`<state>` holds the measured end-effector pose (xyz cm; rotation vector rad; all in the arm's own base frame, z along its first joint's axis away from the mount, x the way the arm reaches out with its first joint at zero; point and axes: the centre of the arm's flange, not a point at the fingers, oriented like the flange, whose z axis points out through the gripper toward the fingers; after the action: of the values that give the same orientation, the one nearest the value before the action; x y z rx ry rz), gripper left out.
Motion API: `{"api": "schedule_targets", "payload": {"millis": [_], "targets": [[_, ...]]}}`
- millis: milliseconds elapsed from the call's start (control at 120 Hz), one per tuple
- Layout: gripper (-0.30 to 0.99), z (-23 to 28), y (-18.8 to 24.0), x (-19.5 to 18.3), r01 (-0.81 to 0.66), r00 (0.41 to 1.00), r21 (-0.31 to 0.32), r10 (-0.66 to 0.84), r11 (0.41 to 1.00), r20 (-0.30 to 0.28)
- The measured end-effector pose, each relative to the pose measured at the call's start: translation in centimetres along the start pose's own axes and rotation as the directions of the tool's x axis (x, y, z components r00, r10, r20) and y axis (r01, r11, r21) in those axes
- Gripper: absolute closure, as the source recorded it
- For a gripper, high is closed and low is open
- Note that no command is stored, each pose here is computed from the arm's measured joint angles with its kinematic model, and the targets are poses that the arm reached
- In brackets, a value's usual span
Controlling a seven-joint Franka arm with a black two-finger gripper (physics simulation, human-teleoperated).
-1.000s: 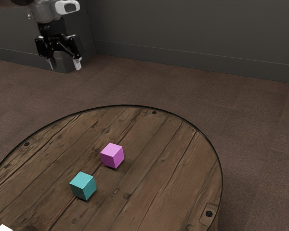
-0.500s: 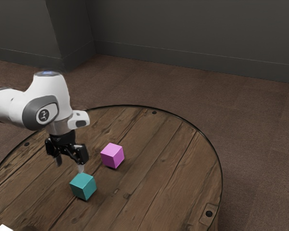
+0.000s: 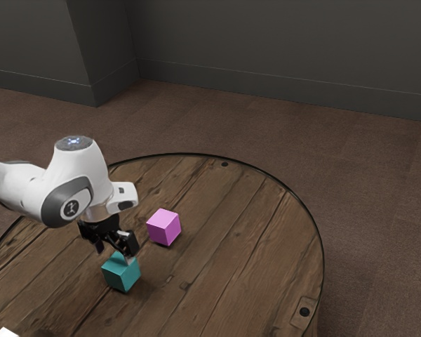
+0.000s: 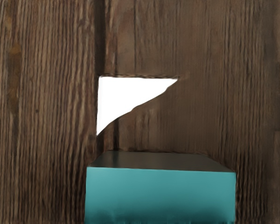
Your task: Pick up the blue block with one arm, and put the blue block on the pink block with one arm
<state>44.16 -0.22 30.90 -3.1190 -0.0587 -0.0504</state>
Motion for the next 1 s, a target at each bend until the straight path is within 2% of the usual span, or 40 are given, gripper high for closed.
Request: {"api": "schedule_targets", "payload": {"millis": [333, 467, 567, 692, 817, 892, 1000], "targets": [[0.04, 1.9, 0.6, -0.5, -0.024, 1.000, 0.000, 0.024, 1.000, 0.019], [0.05, 4.7, 0.8, -0.4, -0.019, 0.999, -0.005, 0.019, 1.000, 0.050], [0.11, 5.5, 0.7, 0.4, -0.011, 0.999, -0.010, 0.011, 1.000, 0.041], [0.24, 5.7, 0.4, 0.8, 0.013, 1.000, -0.022, -0.012, 1.000, 0.024], [0.28, 5.0, -0.1, 1.1, 0.029, 1.000, -0.026, -0.029, 0.999, 0.004], [0.31, 2.0, -0.8, 4.0, 0.040, 0.999, -0.027, -0.041, 0.999, -0.019], [0.31, -1.8, -1.7, 8.5, 0.057, 0.998, -0.022, -0.057, 0.998, -0.017]]}}
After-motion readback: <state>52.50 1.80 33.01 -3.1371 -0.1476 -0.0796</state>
